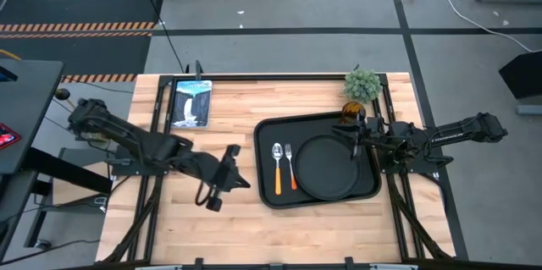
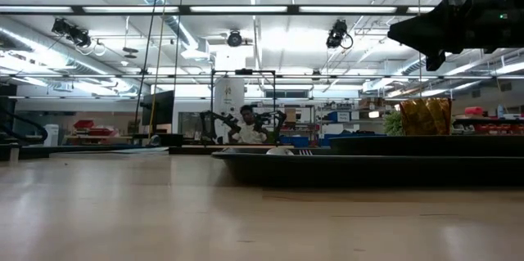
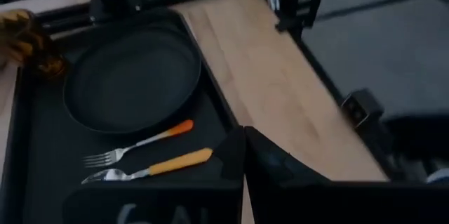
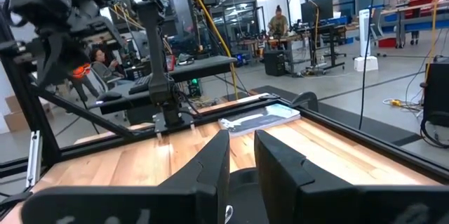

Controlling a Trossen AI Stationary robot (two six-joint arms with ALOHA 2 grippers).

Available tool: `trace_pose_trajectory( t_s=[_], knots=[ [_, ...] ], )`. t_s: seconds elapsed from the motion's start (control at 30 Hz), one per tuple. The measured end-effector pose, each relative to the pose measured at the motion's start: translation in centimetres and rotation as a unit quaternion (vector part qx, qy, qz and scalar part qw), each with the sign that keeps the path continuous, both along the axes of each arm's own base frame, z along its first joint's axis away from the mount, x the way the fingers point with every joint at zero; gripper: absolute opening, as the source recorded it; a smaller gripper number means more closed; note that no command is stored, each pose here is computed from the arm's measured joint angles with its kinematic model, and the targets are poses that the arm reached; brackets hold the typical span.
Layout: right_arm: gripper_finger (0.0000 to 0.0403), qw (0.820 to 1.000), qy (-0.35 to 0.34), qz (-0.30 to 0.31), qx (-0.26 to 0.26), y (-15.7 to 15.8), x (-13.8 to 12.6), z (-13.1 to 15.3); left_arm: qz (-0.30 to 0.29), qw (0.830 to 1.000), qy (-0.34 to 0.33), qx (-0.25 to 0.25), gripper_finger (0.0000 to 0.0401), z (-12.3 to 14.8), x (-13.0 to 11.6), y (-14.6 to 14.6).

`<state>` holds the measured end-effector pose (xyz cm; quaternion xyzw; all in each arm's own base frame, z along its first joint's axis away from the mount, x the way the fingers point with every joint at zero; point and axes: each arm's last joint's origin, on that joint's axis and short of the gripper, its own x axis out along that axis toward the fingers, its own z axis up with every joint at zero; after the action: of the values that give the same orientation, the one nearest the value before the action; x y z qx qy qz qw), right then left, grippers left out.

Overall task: Pick and place plate/cup/fork/spoon on tray
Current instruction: Return to Home Position

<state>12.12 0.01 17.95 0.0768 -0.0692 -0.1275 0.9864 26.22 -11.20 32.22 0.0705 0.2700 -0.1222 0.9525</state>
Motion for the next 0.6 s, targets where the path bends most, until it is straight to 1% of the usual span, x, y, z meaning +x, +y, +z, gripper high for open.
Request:
trace_pose_trajectory(
  t_s=[0.1,0.23,0.33,0.4,0.47,0.53,0.57,0.6],
  knots=[
    [0.0075,1.0,0.0,0.0,0.0,0.0,0.0,0.0,0.011,0.999,-0.028,-0.03,0.0009,1.3,-0.7,0.4],
    [0.0075,1.0,0.0,0.0,0.0,0.0,0.0,0.0,0.033,0.996,-0.062,-0.063,0.0009,3.3,-2.3,1.6],
    [0.0075,1.0,0.001,0.0,0.0,0.0,0.0,0.0,0.066,0.987,-0.103,-0.105,0.0009,5.3,-4.1,2.8],
    [0.0075,1.0,0.001,0.0,0.0,0.0,0.0,0.0,0.067,0.981,-0.134,-0.127,0.0009,6.4,-5.5,3.1],
    [0.0075,1.0,0.001,0.0,0.0,0.0,0.0,0.0,0.067,0.975,-0.166,-0.133,0.0009,6.7,-6.1,3.6],
    [0.0075,1.0,0.001,0.0,0.0,0.0,0.0,0.0,0.049,0.971,-0.186,-0.14,0.0009,6.0,-7.2,3.9],
    [0.0075,1.0,0.001,0.0,0.0,0.0,0.0,0.0,0.041,0.966,-0.203,-0.153,0.0009,5.6,-7.7,4.1],
    [0.0075,1.0,0.001,0.0,0.0,0.0,0.0,0.0,0.038,0.958,-0.231,-0.167,0.0009,5.2,-8.1,4.5]
  ],
)
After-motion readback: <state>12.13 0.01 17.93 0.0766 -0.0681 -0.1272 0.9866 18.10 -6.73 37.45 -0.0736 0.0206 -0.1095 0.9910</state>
